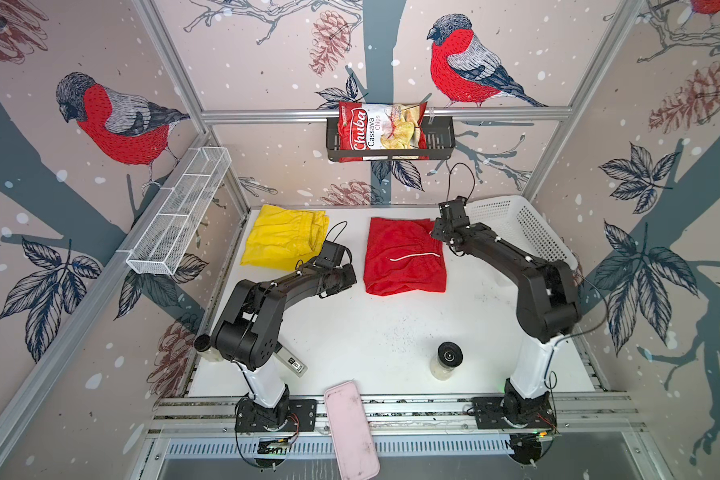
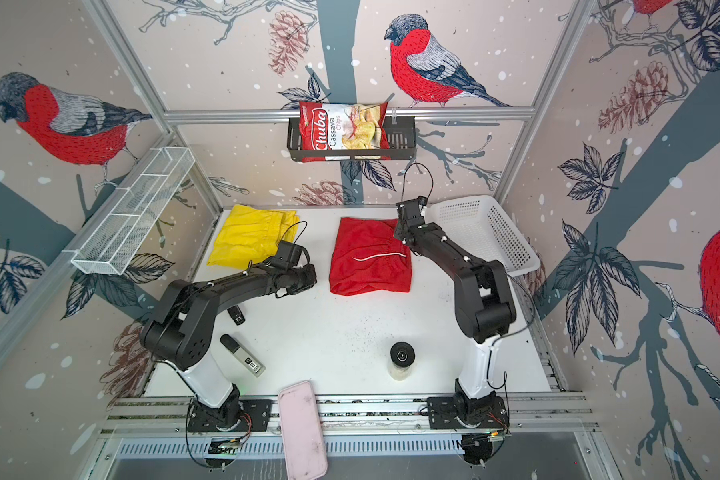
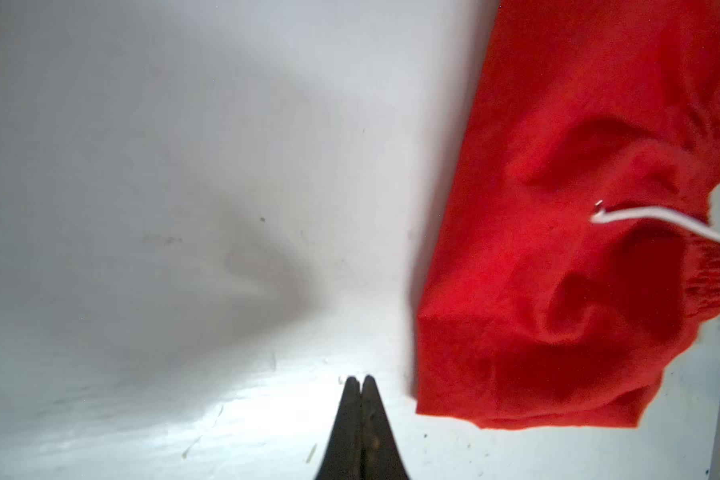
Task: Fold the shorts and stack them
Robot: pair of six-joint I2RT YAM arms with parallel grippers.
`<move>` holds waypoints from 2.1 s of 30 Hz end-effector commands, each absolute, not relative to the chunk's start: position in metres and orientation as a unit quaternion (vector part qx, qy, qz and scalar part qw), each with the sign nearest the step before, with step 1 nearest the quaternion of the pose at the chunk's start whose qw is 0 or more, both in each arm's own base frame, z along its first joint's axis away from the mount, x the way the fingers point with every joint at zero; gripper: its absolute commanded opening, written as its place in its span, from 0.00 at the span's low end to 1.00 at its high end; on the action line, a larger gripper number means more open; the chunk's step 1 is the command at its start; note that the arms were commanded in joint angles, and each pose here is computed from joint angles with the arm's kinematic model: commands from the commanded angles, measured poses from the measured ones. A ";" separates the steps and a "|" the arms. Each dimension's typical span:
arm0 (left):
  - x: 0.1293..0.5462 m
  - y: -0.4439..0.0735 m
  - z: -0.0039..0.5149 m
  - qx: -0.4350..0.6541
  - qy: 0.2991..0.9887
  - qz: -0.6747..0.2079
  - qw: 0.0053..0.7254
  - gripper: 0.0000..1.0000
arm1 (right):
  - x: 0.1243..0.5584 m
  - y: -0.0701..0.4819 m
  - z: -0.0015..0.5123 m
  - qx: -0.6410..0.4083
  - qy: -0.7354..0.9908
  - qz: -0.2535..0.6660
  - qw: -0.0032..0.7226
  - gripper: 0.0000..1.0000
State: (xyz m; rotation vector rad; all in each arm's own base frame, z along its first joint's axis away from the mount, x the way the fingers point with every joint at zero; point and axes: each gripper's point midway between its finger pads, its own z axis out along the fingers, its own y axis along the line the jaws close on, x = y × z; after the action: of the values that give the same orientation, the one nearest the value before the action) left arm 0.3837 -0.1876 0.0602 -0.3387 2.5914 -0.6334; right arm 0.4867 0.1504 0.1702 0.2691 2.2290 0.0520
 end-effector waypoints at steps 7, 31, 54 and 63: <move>0.472 -0.230 0.143 -0.087 0.877 -0.323 0.345 0.18 | 0.408 0.226 0.168 0.020 0.888 0.097 0.449 0.65; 0.554 -0.284 0.039 -0.090 0.903 -0.321 0.273 0.29 | 0.304 0.187 0.005 0.052 0.947 0.113 0.296 0.28; 0.537 -0.262 0.039 -0.088 0.898 -0.342 0.262 0.29 | 0.413 0.210 0.047 0.078 0.931 0.174 0.310 0.24; 0.552 -0.263 0.024 -0.087 0.896 -0.356 0.250 0.30 | 0.366 0.153 0.004 0.118 0.943 0.126 0.286 0.25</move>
State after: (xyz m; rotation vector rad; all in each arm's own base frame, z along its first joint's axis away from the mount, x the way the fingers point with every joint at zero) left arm 0.5538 -0.2679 0.0360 -0.2338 2.3990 -1.0074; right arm 0.3870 0.1713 0.0237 0.2665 2.4430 0.4227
